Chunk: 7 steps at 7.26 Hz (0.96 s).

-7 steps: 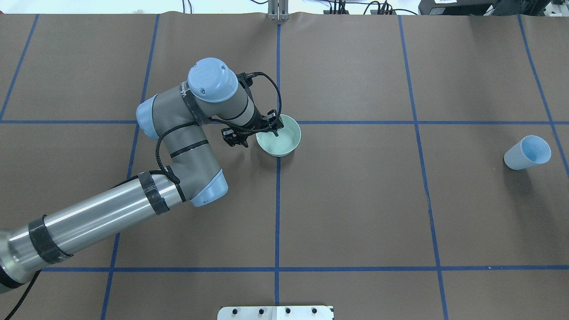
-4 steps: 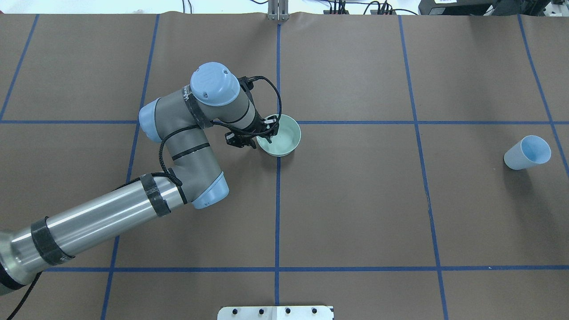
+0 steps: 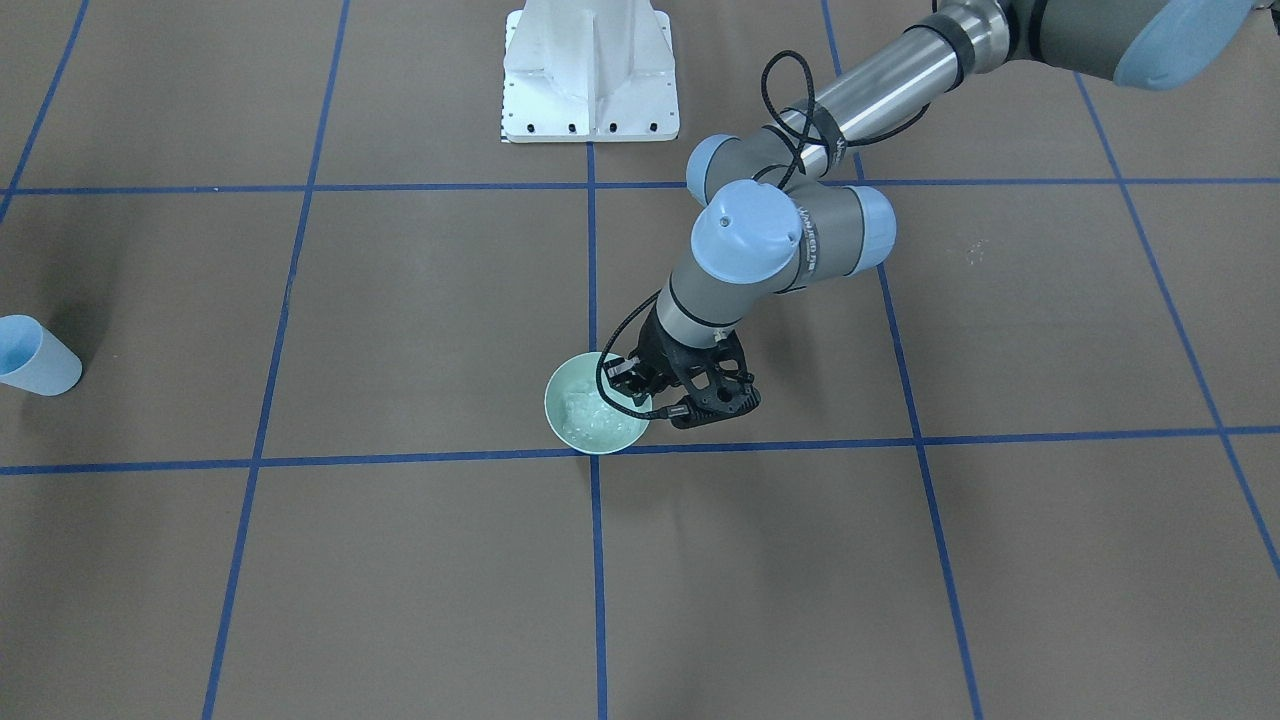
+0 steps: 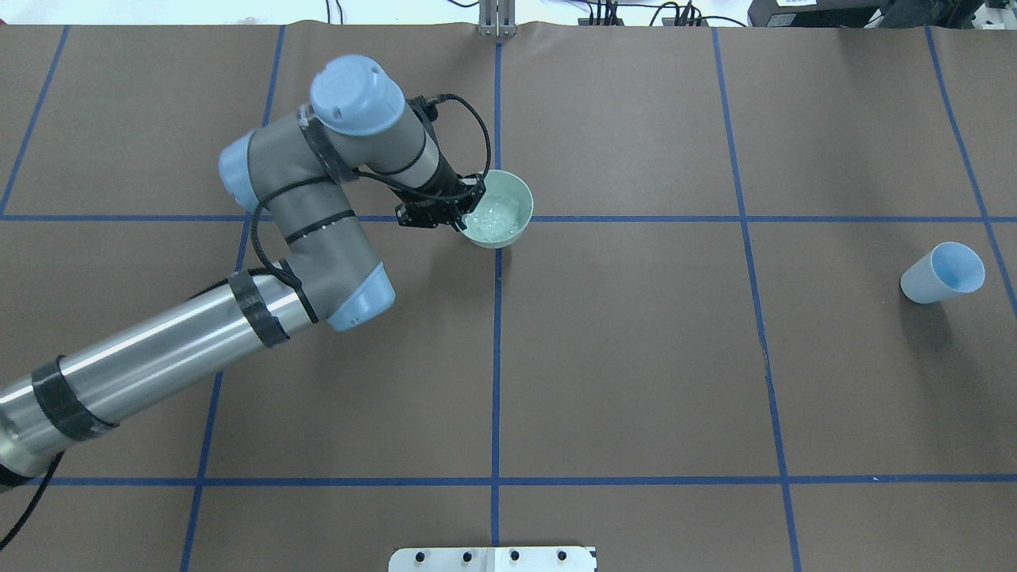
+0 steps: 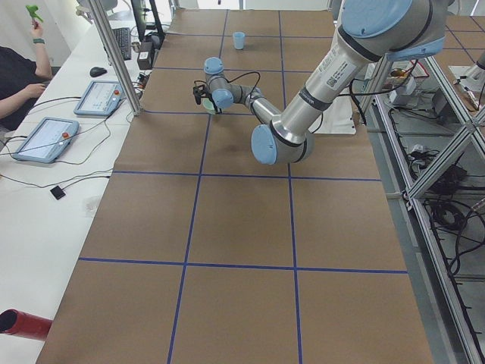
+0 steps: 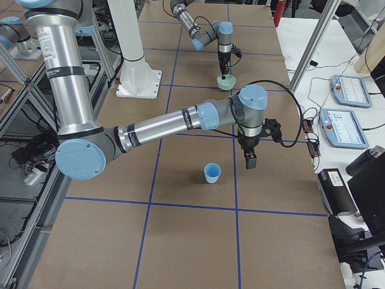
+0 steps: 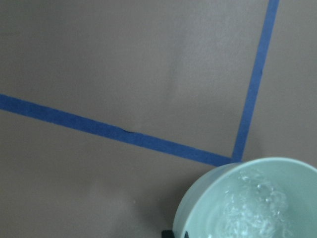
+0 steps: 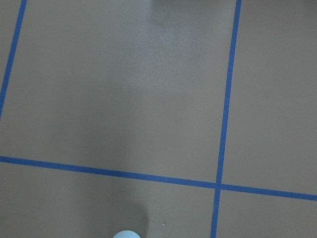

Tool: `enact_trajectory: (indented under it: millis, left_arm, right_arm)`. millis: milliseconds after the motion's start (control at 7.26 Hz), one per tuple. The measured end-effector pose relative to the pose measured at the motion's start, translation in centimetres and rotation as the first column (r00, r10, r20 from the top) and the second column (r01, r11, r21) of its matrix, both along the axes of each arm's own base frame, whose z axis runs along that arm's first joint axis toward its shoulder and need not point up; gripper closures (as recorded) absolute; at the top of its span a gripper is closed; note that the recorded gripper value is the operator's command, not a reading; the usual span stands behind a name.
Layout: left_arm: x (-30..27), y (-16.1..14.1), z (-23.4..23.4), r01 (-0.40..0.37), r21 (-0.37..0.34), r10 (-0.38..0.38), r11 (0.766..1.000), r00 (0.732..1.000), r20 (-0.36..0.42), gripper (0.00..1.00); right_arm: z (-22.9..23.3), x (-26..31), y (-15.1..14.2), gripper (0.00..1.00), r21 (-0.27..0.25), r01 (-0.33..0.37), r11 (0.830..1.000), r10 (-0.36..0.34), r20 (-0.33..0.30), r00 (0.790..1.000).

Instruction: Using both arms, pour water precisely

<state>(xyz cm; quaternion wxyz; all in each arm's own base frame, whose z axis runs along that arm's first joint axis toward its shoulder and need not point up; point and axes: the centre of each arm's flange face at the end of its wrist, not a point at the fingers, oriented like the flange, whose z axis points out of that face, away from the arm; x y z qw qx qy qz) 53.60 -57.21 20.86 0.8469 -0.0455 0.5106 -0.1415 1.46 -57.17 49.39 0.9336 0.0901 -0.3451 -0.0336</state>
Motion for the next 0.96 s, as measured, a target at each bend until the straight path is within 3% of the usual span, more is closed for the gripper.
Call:
enact_trajectory:
  millis: [276,413,689,965]
  left_arm:
    - [-9.0,-2.0,2.2,-0.007,-0.003,0.007,1.000,0.999,-0.051,1.00]
    - [-13.3,-0.8,6.2,-0.021,0.034,0.023,0.999,0.999,-0.040,1.00]
    - [-21.8,4.1,16.3,-0.066,0.115,0.063,0.991,0.998,0.030,1.00]
    - [-28.4,9.9,24.8,-0.109,0.152,0.094,0.982,0.990,0.106,1.00]
  right_arm:
    - [-0.6,0.2,0.5,0.00,0.014,-0.005,1.000,0.005,0.000,1.000]
    - [-0.7,0.2,0.7,0.00,0.016,-0.008,1.000,0.008,-0.001,1.000]
    - [-0.7,0.2,1.1,0.00,0.015,-0.012,1.000,0.012,0.001,1.000]
    - [-0.6,0.3,1.3,0.00,0.014,-0.013,1.000,0.013,0.002,1.000]
